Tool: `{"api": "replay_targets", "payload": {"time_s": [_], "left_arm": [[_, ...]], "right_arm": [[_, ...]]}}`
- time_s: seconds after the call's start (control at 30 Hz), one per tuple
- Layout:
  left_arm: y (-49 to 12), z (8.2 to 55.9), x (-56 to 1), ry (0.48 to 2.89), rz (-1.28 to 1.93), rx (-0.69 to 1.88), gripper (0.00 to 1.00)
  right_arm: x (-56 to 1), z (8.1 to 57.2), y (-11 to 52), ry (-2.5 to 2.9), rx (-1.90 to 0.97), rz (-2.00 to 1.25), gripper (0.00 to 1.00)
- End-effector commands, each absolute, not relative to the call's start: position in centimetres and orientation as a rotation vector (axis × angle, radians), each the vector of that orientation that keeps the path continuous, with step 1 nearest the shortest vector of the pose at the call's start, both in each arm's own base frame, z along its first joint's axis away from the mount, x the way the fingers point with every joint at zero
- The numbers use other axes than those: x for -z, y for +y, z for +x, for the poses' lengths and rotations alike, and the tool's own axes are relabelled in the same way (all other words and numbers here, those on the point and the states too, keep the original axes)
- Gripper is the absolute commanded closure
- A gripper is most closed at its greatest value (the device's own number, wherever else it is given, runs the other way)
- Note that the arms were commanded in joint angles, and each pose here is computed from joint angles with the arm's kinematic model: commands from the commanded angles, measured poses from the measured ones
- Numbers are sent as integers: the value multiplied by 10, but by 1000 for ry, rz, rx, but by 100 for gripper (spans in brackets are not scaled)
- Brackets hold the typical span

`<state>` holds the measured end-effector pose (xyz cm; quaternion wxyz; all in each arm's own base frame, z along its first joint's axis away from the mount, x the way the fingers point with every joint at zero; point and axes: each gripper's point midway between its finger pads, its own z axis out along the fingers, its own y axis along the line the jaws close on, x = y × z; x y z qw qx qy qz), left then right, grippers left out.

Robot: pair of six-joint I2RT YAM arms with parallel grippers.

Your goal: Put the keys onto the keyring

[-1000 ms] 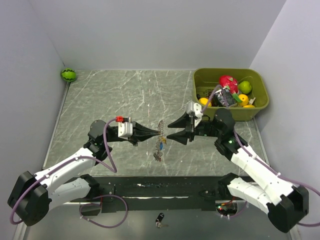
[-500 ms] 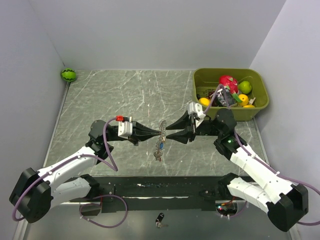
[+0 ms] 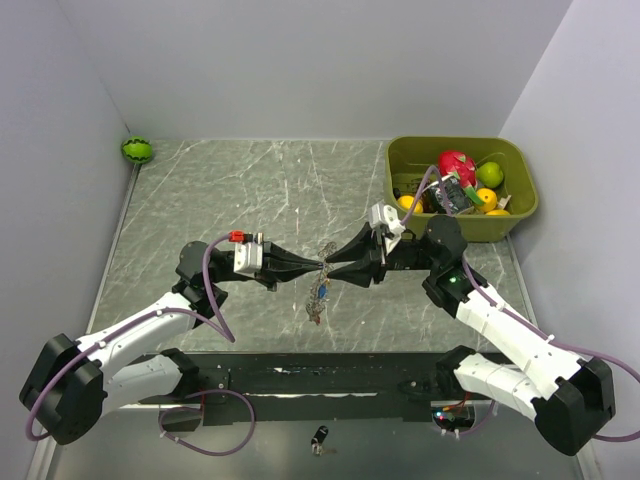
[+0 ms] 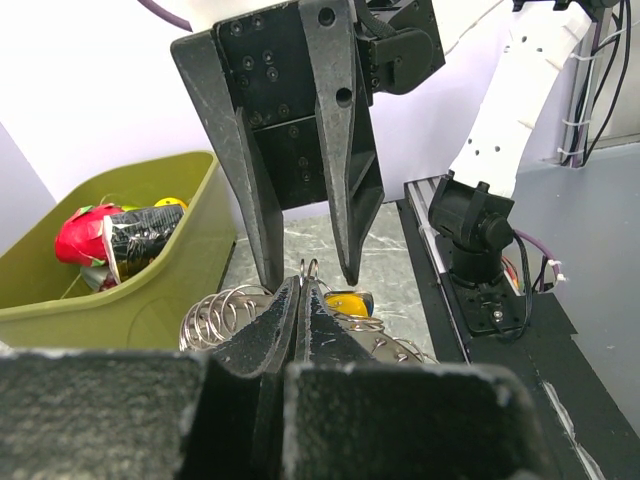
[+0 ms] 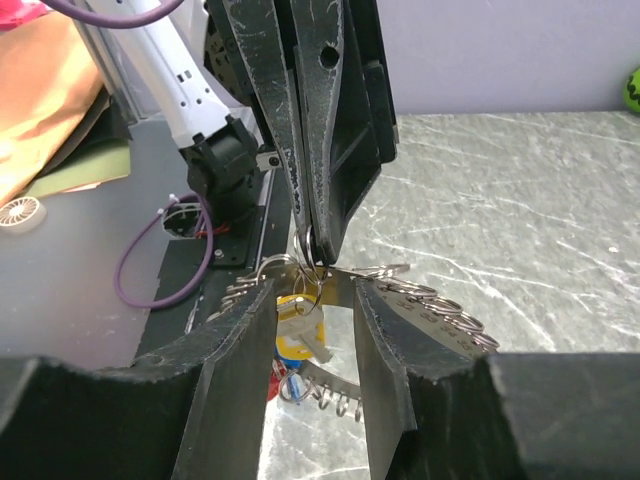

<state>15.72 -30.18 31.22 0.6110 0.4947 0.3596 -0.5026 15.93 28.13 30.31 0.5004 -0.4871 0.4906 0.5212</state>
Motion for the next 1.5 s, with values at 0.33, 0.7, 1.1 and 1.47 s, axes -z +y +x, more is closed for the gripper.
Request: {"api": "replay_targets", "payload": {"time_s": [0.33, 0.7, 1.1, 1.47], "left_arm": [[-298, 146, -332, 709, 1145, 1150, 99], [-300, 147, -331, 717, 1154, 1159, 99], [-305, 169, -309, 904, 1279, 1039, 75], [-300, 184, -290, 1094, 1410, 924, 66]], "right_arm": [[-338, 153, 286, 1067, -1259, -1199, 74], [-333, 156, 291, 1101, -1279, -1213, 100], [-319, 172, 289, 1190, -1170, -1240, 100], [-304, 181, 289, 1271, -1128, -1272, 100]]}}
